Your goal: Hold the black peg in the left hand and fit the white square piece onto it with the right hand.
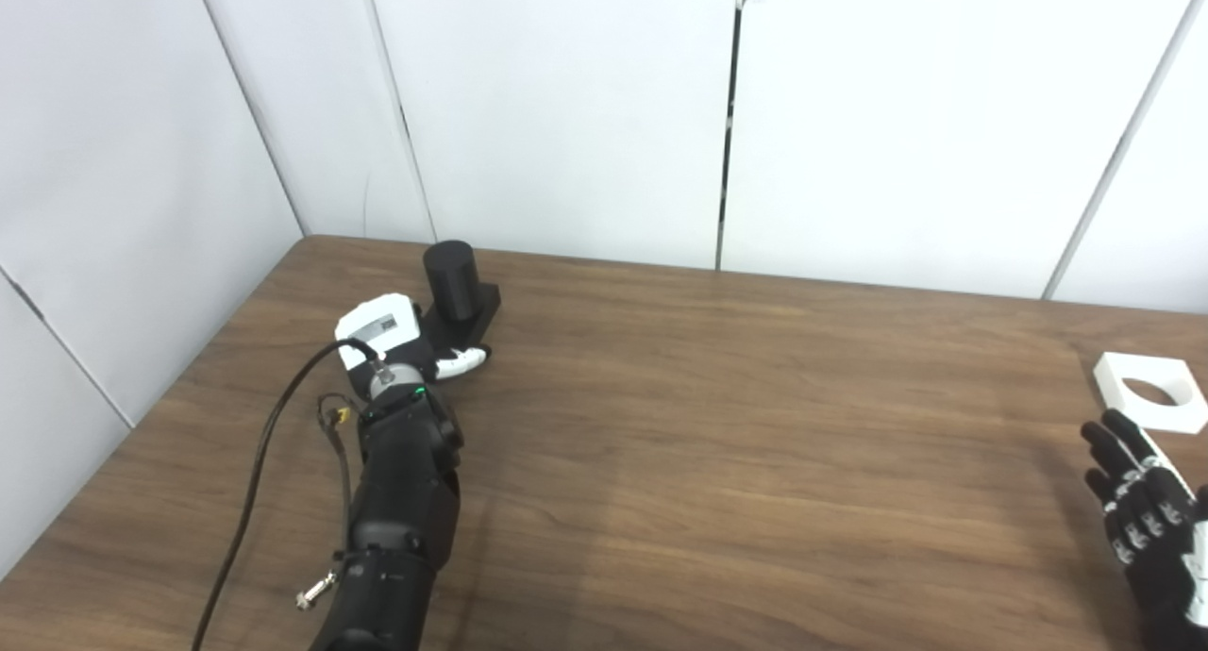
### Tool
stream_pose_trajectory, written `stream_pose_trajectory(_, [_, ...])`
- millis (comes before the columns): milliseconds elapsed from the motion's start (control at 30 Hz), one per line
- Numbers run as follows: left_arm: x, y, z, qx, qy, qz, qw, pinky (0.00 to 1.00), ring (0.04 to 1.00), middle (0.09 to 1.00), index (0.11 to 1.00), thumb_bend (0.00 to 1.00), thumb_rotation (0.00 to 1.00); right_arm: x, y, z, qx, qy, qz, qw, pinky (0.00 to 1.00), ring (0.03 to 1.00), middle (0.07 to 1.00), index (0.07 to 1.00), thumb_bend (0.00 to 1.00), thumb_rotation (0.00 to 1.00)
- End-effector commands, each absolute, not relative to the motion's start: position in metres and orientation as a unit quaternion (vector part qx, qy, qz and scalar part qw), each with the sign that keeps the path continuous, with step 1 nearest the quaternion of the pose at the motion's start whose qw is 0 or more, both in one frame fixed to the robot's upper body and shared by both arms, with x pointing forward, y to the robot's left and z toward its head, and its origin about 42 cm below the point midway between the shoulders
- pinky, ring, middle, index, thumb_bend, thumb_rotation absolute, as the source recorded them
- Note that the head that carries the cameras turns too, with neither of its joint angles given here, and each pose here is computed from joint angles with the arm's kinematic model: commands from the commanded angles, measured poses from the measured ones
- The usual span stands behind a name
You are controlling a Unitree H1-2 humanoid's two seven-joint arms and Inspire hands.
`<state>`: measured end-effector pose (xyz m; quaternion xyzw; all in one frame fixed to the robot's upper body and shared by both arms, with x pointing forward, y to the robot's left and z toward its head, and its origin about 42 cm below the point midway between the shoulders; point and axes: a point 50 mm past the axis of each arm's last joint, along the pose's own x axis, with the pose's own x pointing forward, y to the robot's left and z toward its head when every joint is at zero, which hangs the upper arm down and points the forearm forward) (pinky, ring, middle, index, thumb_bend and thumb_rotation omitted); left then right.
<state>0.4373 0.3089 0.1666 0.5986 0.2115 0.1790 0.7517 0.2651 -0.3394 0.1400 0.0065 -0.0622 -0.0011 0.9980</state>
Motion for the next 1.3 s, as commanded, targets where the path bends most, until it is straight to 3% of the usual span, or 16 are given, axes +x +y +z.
stream_pose_trajectory(0, [0.4462, 0.3160, 0.1902, 0.609, 0.179, 0.213, 0.742, 1.00, 0.996, 0.980, 0.873, 0.75, 0.61, 0.2577, -0.3381, 0.1318, 0.015, -0.051, -0.004, 0.999, 1.00, 0.990, 0.919, 0.922, 0.76, 1.00])
stream_pose_trajectory(1267, [0.4462, 0.3160, 0.1902, 0.609, 0.179, 0.213, 0.742, 1.00, 0.996, 0.980, 0.873, 0.75, 0.61, 0.2577, -0.3381, 0.1318, 0.015, -0.051, -0.004, 0.999, 1.00, 0.990, 0.919, 0.922, 0.76, 1.00])
